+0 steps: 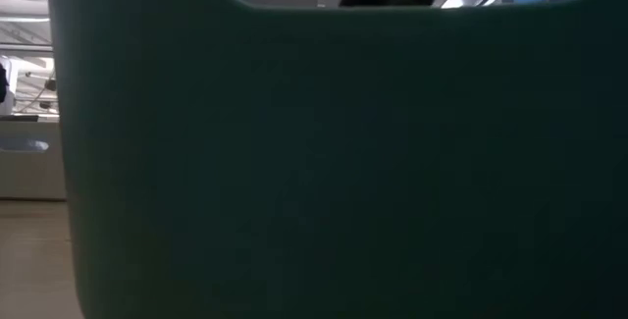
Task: Sort Maruchan noodles
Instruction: Put the blue noodle pack into the blue bin
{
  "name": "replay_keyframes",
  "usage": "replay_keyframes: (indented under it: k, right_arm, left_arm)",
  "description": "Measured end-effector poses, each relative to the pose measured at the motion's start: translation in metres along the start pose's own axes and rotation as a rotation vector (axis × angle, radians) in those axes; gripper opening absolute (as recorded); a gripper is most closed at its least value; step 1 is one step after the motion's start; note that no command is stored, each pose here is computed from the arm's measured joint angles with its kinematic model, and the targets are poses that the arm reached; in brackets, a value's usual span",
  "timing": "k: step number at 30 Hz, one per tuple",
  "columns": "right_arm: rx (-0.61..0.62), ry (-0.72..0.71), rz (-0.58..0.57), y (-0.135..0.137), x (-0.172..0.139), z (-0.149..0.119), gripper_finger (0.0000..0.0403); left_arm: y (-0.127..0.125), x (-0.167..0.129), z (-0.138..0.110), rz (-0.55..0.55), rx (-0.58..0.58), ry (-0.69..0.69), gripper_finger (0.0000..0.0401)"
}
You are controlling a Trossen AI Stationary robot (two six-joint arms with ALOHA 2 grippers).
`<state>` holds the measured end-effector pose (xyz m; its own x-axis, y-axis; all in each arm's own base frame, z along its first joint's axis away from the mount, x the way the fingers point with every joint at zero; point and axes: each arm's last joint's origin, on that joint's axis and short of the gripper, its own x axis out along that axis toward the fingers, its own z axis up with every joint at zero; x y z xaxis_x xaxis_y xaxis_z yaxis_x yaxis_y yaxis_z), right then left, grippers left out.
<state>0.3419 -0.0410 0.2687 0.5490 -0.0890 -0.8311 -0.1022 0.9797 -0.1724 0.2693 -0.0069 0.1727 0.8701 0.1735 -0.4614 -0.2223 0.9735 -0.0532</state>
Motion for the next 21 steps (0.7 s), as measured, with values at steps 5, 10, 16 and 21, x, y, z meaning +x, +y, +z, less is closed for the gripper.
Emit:
replay_keyframes:
  k: [5, 10, 16, 21]
  right_arm:
    - [0.030, -0.168, 0.048, 0.024, 0.019, -0.027, 0.0162]
    - [0.098, -0.308, 0.061, 0.043, 0.033, -0.051, 0.0161]
    - [0.163, -0.757, 0.164, 0.065, 0.031, -0.048, 0.0161]
    - [0.195, -0.741, 0.151, 0.079, 0.038, -0.064, 0.0161]
  left_arm:
    - [-0.005, -0.001, -0.001, -0.014, -0.020, 0.001, 0.0232]
    - [-0.007, -0.001, -0.001, -0.022, -0.024, 0.001, 0.0232]
    - [-0.007, 0.003, -0.002, -0.007, -0.045, -0.014, 0.0232]
    - [-0.010, 0.012, -0.011, -0.003, -0.071, 0.005, 0.0232]
